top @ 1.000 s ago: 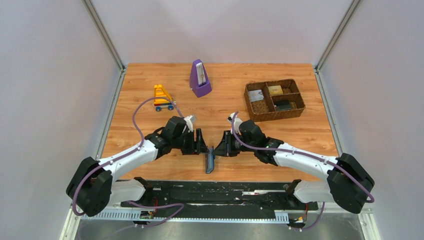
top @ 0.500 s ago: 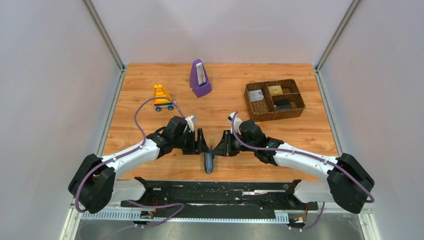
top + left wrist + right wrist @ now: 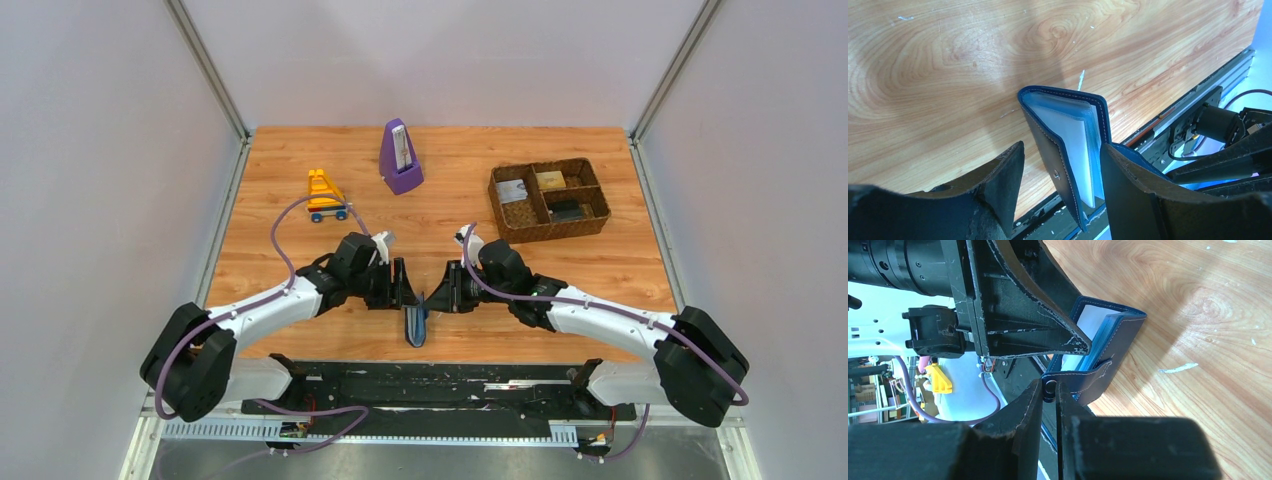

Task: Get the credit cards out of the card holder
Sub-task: Open the card holder at the center of the board.

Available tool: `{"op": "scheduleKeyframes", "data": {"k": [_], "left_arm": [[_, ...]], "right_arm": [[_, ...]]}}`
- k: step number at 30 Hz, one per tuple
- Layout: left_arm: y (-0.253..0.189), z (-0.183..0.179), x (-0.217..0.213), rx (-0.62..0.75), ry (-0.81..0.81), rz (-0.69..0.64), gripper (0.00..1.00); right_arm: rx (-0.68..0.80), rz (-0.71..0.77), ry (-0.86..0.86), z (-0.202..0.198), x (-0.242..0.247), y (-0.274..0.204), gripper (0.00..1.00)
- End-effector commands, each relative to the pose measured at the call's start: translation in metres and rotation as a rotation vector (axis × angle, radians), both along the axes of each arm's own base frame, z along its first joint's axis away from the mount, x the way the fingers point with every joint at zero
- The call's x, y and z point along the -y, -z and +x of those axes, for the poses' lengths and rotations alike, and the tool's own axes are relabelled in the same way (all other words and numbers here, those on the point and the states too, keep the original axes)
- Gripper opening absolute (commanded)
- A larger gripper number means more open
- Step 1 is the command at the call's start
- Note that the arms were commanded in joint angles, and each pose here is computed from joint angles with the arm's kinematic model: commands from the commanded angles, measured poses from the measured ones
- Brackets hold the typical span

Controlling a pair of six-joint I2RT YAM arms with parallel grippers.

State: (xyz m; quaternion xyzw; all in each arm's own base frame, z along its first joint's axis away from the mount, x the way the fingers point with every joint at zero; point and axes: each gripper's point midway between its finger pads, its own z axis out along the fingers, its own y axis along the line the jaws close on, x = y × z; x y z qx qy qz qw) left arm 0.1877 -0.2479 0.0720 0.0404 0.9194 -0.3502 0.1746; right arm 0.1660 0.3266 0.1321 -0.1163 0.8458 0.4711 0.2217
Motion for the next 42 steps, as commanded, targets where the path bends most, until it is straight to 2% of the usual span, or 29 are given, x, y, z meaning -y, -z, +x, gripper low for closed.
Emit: {"op": "scheduleKeyframes", "data": {"k": [1,34,38,42], "left_arm": [[0.003,0.002,0.001,0.021,0.013,0.009,0.65],[0.003,0.001,0.011,0.021,0.038,-0.017,0.74],[0.008,0.0,0.008,0.011,0.031,0.007,0.66],[0.016,0.0,-0.005,0.016,0.001,0.075,0.53]], "right_arm": [[0.045,0.061,0.002,0.004,-0.004,-0.018,0.0],[0.049,0.064,-0.009,0.005,-0.006,-0.021,0.0],[0.049,0.049,0.001,0.006,-0.004,-0.016,0.0],[0.041,-0.022,0.051,0.012,0.01,0.001,0.01]]}}
